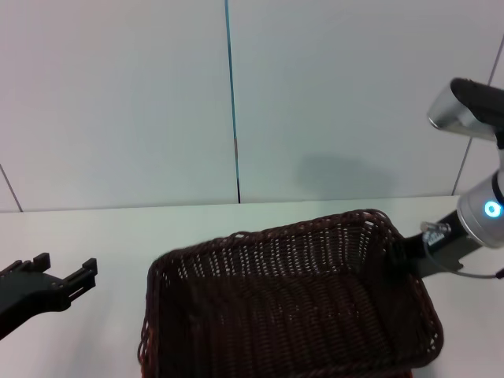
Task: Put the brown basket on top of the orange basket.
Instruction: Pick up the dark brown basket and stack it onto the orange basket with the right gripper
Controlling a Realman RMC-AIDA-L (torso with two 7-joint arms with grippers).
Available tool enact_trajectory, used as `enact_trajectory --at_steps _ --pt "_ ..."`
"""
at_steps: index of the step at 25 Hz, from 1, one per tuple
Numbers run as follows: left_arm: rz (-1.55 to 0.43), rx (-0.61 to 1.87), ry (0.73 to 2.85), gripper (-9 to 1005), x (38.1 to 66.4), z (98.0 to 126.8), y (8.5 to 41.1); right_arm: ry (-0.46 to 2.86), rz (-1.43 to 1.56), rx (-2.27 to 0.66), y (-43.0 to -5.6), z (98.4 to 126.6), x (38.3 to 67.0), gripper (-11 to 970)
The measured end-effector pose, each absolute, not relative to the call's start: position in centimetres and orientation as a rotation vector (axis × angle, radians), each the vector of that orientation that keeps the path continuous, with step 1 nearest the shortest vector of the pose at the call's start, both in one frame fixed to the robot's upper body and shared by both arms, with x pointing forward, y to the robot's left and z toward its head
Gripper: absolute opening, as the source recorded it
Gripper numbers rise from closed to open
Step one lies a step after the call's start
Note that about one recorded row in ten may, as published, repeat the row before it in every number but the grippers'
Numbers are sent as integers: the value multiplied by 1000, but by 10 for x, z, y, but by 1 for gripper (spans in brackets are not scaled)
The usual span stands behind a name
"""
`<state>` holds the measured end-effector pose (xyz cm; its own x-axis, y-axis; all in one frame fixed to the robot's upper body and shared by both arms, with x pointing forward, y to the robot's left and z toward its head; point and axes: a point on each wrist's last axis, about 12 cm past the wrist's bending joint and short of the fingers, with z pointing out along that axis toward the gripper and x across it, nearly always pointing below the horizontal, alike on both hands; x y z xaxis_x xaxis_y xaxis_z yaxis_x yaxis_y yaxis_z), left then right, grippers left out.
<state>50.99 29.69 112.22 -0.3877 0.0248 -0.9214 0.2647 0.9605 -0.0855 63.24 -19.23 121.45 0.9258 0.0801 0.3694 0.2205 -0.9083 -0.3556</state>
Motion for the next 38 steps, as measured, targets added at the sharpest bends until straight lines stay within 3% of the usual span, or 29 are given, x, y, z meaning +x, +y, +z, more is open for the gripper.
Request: enact_trajectory --at_steps 10,25,38 --pt "-259 205 1961 761 508 1122 298 -164 -420 -2702 -199 1184 632 126" --pt "-251 196 1961 760 508 1122 301 -187 -430 -2706 -194 1177 633 124" --pt "-253 203 1957 760 509 1124 301 -233 -519 -2736 -189 1206 645 122"
